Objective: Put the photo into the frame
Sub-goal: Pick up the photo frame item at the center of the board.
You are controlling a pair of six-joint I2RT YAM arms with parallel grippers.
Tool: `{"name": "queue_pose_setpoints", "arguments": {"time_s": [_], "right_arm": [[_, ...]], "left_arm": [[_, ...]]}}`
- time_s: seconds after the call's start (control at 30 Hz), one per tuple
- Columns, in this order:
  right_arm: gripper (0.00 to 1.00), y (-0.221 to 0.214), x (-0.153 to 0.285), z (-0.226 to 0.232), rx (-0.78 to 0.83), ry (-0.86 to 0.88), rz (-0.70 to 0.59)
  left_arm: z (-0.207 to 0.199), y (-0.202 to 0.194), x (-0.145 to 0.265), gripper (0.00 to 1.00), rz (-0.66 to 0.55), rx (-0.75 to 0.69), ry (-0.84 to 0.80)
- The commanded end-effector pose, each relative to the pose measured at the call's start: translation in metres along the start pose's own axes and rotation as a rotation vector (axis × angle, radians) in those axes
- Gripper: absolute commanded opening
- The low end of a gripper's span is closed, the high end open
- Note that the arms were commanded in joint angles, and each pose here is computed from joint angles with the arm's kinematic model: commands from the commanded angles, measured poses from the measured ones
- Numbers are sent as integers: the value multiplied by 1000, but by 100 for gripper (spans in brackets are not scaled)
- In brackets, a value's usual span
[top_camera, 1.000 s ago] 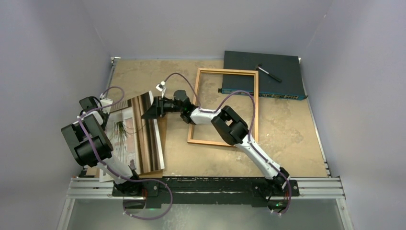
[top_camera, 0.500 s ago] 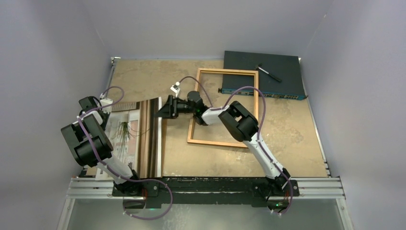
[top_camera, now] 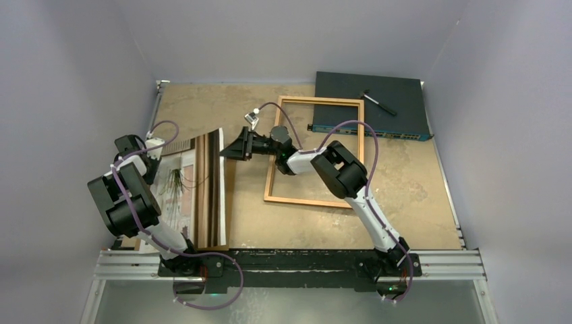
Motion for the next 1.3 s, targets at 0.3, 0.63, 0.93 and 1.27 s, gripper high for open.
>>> {"name": "queue_pose_setpoints", "arguments": {"time_s": [0.3,0.63,0.93,1.27], "right_arm": [[70,-23,-22,9,52,-12,43],[72,-45,-51,-6,5,-1,103],[64,-37,-33,8,-28,17,84],[50,-28,-12,22,-47,45,52]], "left_arm": [[-100,-18,-8,28,38,75,-362],[-107,-19,-7,26,32,75,-393],[-92,-9,3,26,10,70,-383],[-20,-14,13,32,38,75,-230]]}}
Point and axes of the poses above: each gripper's point midway between its finger pads, its own x axis back along the fingers, its own z axis along the line the jaws close on, y = z × x, the point moved 1 cm from there along x, back along the fingers, and after that the axes turned 15 degrees about -x, right-handed, at the moved point
